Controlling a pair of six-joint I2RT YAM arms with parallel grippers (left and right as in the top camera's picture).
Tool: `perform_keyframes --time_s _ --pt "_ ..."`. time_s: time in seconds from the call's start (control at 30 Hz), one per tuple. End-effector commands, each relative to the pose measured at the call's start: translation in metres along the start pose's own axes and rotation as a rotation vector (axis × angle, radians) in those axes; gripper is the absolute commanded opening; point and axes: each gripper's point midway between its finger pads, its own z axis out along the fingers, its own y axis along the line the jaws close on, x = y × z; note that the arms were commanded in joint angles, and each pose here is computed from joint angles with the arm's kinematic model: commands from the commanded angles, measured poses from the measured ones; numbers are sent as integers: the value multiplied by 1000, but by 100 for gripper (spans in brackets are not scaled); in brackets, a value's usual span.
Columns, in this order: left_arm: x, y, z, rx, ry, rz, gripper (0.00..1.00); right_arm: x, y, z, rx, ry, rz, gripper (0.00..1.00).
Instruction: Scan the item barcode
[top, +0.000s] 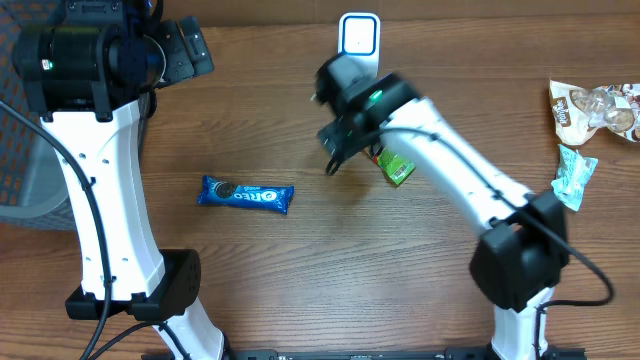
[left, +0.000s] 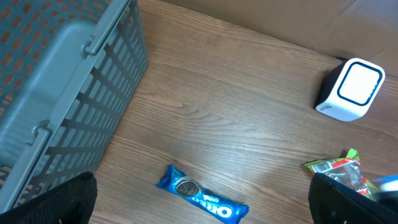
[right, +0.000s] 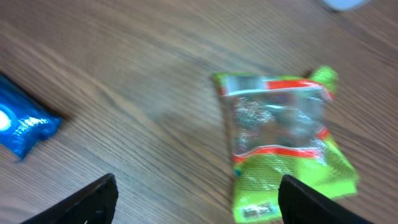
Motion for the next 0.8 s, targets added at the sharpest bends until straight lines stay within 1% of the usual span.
perform_keyframes --time_s 0.0,0.07,0.13,0.23,0.33,0.43,0.53,0.6,0.77 --pt "-1 3 -2 -12 -8 6 100 -19 -53 -63 -62 -135 181 86" --pt "-1 3 -2 -12 -8 6 100 -6 -77 -63 -142 -104 268 86" --pt "-1 3 -2 -12 -8 6 100 7 -98 -57 -263 -74 412 86" --pt "-1 3 -2 -12 -8 6 100 24 -122 -42 -415 -48 579 86" --pt "-1 3 -2 -12 -8 6 100 48 -141 -14 -452 18 756 86" --pt "-1 3 -2 -12 -8 6 100 72 -141 16 -487 86 903 86" --pt "-1 3 -2 -12 -8 6 100 83 -131 36 -538 113 984 87" --pt "-1 3 -2 -12 -8 6 100 91 -125 50 -544 130 1038 91" --pt "-1 3 -2 -12 -8 6 100 106 -117 80 -544 145 1168 92"
